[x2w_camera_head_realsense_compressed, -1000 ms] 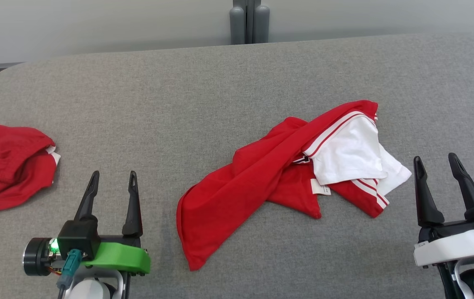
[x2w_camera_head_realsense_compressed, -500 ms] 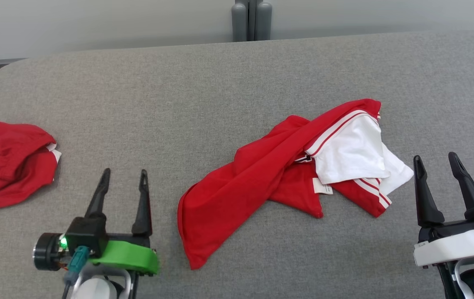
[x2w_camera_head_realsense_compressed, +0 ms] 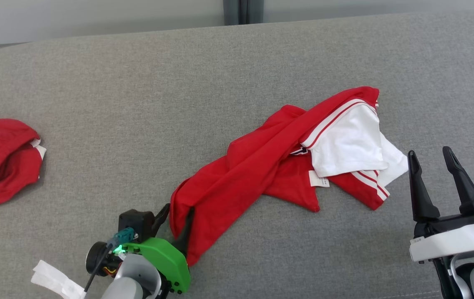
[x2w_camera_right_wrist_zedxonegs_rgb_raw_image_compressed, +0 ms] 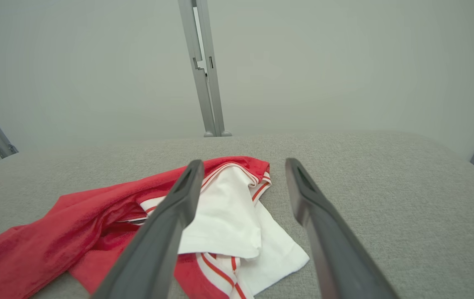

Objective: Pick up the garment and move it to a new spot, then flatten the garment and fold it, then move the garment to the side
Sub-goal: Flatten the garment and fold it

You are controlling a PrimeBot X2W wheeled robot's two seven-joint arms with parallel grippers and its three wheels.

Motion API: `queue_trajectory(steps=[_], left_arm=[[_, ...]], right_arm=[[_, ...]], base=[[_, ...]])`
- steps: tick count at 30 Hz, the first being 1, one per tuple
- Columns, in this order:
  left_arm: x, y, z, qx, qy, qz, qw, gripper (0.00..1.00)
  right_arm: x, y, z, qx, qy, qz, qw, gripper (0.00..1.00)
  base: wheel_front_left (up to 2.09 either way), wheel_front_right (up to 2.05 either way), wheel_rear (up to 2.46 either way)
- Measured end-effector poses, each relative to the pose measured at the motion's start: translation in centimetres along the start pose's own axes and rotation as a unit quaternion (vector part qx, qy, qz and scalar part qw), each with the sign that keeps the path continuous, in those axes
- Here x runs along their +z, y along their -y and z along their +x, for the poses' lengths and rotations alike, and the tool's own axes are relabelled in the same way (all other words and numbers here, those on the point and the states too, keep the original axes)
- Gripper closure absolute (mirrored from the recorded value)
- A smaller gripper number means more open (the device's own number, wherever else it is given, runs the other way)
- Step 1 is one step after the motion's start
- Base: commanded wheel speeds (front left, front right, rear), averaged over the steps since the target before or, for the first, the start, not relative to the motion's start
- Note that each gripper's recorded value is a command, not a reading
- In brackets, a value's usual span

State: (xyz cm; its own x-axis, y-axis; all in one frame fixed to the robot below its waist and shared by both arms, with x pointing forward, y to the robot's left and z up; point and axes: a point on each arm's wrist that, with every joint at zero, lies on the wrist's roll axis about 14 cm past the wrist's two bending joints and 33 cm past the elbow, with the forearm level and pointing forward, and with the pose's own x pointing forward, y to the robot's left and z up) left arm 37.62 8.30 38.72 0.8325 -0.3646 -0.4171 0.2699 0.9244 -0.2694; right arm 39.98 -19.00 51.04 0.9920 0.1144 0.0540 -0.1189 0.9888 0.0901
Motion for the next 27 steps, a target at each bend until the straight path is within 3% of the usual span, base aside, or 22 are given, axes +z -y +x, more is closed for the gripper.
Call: queue_trajectory(steps=[3, 14, 20, 21, 22, 27], left_arm=[[0.3, -0.4, 0.7, -0.002, 0.002, -0.004, 1.000, 1.00], [6.7, -4.1, 4.1, 0.019, 0.059, 0.062, 0.996, 1.00], [7.6, -5.3, 6.2, 0.022, 0.053, 0.079, 0.995, 1.00], [7.5, -5.4, 6.5, 0.021, 0.051, 0.079, 0.995, 0.56], [7.2, -5.4, 6.7, 0.020, 0.049, 0.076, 0.996, 0.00], [7.8, -5.7, 6.7, 0.031, 0.090, 0.066, 0.993, 0.00]], right_arm=[[-0.3, 0.3, 0.0, -0.005, -0.003, 0.000, 1.000, 0.00], [-0.8, 1.3, 0.4, -0.019, -0.008, 0.000, 1.000, 0.00], [-1.1, 2.0, 0.4, -0.031, -0.009, 0.001, 0.999, 0.00], [-1.2, 2.1, 0.3, -0.033, -0.009, 0.002, 0.999, 0.00], [-1.3, 2.2, 0.3, -0.034, -0.010, 0.002, 0.999, 0.00], [-1.4, 2.4, -0.1, -0.039, -0.011, 0.000, 0.999, 0.00]], base=[[0.00, 0.00, 0.00], [0.00, 0.00, 0.00], [0.00, 0.00, 0.00], [0.00, 0.00, 0.00], [0.00, 0.00, 0.00], [0.00, 0.00, 0.00]])
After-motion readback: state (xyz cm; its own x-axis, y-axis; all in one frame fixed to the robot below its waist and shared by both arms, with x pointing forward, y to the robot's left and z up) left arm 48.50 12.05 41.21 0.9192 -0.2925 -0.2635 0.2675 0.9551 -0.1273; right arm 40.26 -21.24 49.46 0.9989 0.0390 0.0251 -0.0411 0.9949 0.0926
